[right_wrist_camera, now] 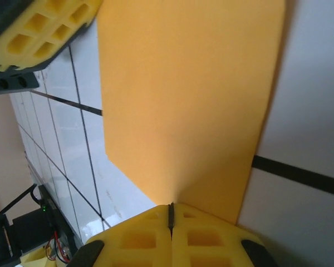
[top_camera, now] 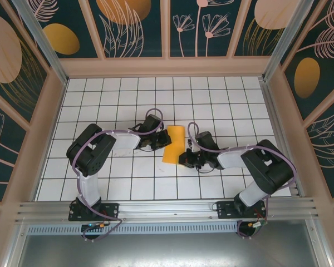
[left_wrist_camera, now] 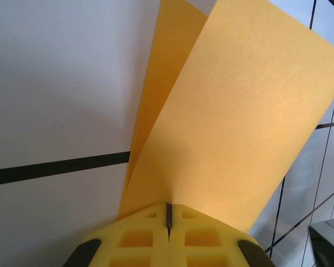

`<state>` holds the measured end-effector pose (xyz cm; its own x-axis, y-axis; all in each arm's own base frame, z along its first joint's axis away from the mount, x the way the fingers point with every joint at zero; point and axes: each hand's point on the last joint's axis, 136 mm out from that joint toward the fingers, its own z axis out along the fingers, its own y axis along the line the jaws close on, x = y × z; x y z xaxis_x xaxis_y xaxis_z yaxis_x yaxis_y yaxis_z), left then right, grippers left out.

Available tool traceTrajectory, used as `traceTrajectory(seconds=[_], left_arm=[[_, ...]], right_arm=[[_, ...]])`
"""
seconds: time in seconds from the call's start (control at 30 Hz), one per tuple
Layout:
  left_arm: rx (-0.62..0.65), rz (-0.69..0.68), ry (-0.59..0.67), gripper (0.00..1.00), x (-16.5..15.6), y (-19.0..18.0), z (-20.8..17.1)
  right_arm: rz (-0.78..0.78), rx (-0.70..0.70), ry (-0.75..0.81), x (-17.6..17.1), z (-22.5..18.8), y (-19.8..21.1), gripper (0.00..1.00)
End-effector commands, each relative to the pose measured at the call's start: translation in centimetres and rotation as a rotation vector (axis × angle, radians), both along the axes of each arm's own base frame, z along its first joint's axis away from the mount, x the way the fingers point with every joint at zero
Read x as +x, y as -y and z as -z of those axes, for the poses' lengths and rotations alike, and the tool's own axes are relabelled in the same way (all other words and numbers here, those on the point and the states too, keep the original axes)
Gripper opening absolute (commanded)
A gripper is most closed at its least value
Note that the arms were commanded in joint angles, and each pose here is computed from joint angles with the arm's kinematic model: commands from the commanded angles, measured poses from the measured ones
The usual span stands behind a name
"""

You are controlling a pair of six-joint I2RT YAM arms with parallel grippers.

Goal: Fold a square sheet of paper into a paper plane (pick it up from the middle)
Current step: Fold the square sheet of paper in half at the center of the table.

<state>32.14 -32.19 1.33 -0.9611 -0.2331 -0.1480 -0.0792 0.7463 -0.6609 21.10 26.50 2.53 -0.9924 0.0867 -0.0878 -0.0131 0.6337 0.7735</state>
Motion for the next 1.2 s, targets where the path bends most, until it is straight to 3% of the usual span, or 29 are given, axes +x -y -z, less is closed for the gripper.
traceTrajectory(seconds=[0.0, 0.1, 0.3, 0.73, 1.0, 1.17], left_arm=[[0.12, 0.01, -0.109, 0.0, -2.7, -2.2, 4.2], [0.122, 0.012, -0.109, 0.0, -2.7, -2.2, 4.3], [0.124, 0.013, -0.115, 0.0, -2.8, -2.2, 4.5], [0.131, 0.015, -0.116, 0.0, -2.8, -2.3, 4.7], [0.135, 0.015, -0.113, 0.0, -2.7, -2.3, 4.7], [0.134, 0.015, -0.114, 0.0, -2.7, -2.3, 4.6]], right_arm=[[0.053, 0.102, 0.14, 3.4, -5.2, -0.2, 0.0], [0.098, 0.14, 0.191, 6.2, -6.9, 1.0, 0.0], [0.083, 0.109, 0.164, 8.7, -5.1, 0.3, 0.0], [0.141, -0.024, 0.033, 7.8, 2.6, 2.6, 0.0], [0.118, 0.043, 0.162, 10.3, -3.6, 1.2, 0.0], [0.102, 0.022, 0.15, 11.3, -2.5, 0.8, 0.0]])
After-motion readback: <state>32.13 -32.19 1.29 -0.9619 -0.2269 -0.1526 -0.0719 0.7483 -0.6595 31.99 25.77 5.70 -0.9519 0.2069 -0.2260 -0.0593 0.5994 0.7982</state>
